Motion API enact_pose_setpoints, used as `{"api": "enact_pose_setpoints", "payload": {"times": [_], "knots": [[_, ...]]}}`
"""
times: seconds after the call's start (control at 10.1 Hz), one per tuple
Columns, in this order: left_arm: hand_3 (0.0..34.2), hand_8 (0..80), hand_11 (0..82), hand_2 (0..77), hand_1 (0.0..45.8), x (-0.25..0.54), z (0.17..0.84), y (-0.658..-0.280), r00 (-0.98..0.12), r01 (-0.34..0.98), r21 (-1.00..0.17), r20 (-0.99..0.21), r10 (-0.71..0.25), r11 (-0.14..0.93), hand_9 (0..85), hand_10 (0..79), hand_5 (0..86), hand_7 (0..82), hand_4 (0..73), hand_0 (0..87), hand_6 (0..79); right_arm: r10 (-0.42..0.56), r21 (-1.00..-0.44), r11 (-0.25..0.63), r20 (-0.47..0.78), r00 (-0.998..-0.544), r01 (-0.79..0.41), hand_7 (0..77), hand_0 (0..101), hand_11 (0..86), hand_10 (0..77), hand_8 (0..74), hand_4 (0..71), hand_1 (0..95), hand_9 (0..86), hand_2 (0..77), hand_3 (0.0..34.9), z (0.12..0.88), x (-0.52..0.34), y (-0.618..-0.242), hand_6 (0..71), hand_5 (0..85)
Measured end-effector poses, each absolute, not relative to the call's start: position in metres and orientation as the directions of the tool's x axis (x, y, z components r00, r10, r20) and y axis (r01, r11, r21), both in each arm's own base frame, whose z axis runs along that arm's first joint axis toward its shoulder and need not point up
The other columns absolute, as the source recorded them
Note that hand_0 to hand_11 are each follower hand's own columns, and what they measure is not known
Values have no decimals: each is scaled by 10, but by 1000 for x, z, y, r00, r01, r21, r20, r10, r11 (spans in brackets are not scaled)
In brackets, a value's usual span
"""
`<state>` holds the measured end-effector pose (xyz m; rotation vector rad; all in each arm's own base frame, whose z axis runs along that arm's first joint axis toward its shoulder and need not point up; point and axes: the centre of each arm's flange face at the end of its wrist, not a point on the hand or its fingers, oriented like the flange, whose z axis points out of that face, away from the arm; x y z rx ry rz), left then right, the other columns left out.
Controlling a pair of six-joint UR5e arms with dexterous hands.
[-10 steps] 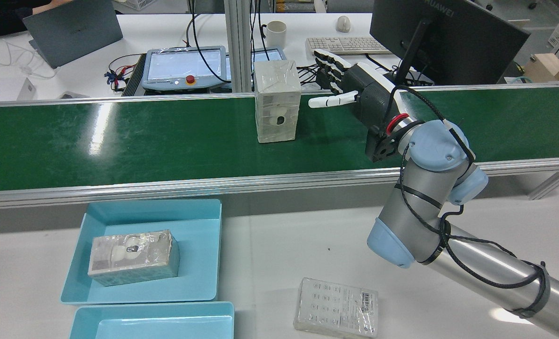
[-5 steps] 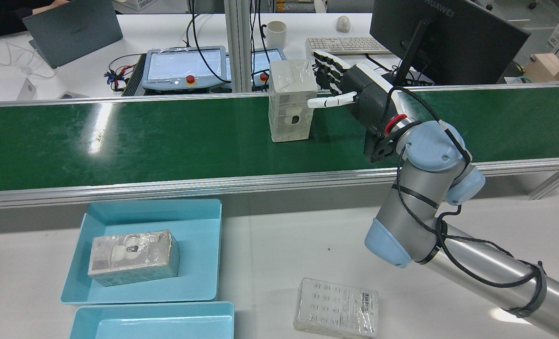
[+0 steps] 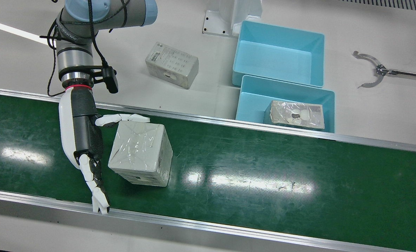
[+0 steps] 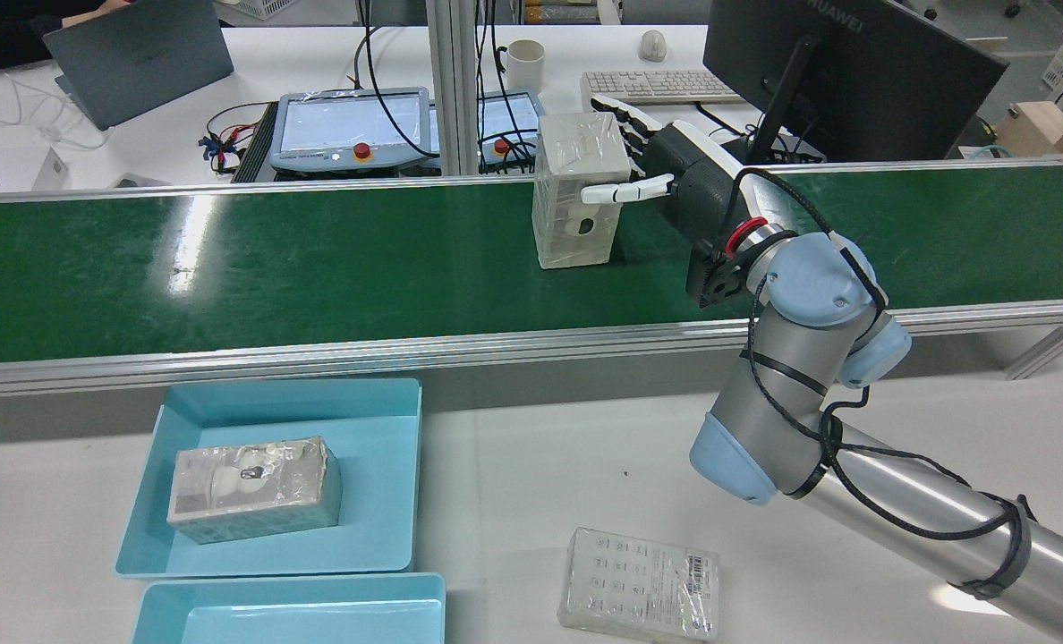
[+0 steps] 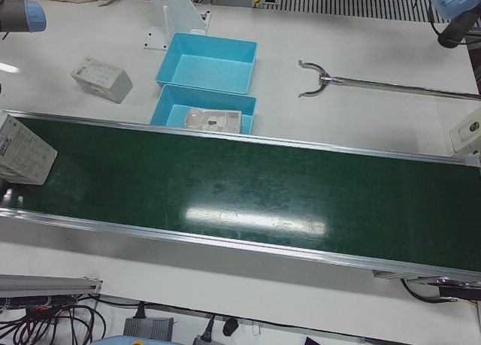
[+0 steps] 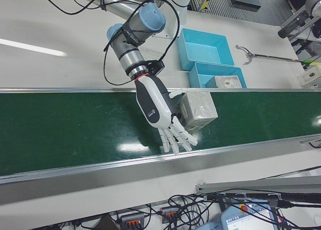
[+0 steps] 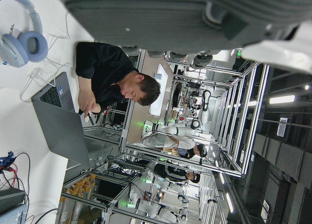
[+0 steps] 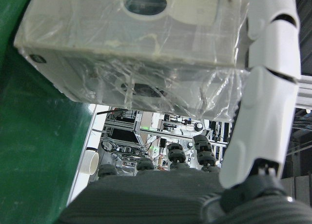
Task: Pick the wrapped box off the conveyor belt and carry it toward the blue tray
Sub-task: 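Close the right hand fingers around the white wrapped box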
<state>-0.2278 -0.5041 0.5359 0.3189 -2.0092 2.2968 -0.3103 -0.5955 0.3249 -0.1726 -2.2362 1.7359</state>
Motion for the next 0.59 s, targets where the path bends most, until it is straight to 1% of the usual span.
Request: {"api": "enact_pose_setpoints", "payload": {"times": [0.1, 0.2, 0.3, 0.4, 0.49, 0.59], "knots": [[0, 0, 0, 11, 0, -228, 536, -504, -976, -191, -971, 203, -81, -141, 0, 5, 11, 0, 0, 0, 0, 273, -961, 262, 161, -948, -88, 33, 446, 11, 0, 5, 27, 120, 16, 142, 156, 326, -311, -596, 0, 109], [0, 0, 0, 5, 0, -228, 536, -504, -976, -191, -971, 203, -81, -141, 0, 5, 11, 0, 0, 0, 0, 269, -961, 263, 158, -950, -86, 60, 449, 11, 11, 5, 44, 120, 16, 142, 146, 326, -312, -597, 0, 131], [0, 0, 0, 5, 0, -228, 536, -504, -976, -191, -971, 203, -81, -141, 0, 5, 11, 0, 0, 0, 0, 266, -961, 263, 156, -951, -84, 136, 454, 11, 11, 5, 60, 120, 16, 158, 128, 326, -312, -597, 49, 196], [0, 0, 0, 5, 0, -228, 536, -504, -976, -191, -971, 203, -81, -141, 0, 0, 11, 0, 0, 0, 0, 261, -961, 264, 153, -953, -82, 224, 454, 22, 60, 60, 93, 115, 71, 191, 94, 325, -312, -597, 131, 273], [0, 0, 0, 11, 0, -228, 536, -504, -976, -191, -971, 203, -81, -141, 0, 5, 11, 0, 0, 0, 0, 256, -961, 265, 150, -955, -79, 224, 454, 22, 60, 60, 93, 115, 71, 191, 94, 324, -311, -597, 131, 273], [0, 0, 0, 11, 0, -228, 536, -504, -976, -191, -971, 203, -81, -141, 0, 0, 11, 0, 0, 0, 0, 253, -960, 268, 146, -956, -76, 338, 438, 251, 185, 251, 147, 33, 262, 245, 0, 322, -310, -596, 251, 480]]}}
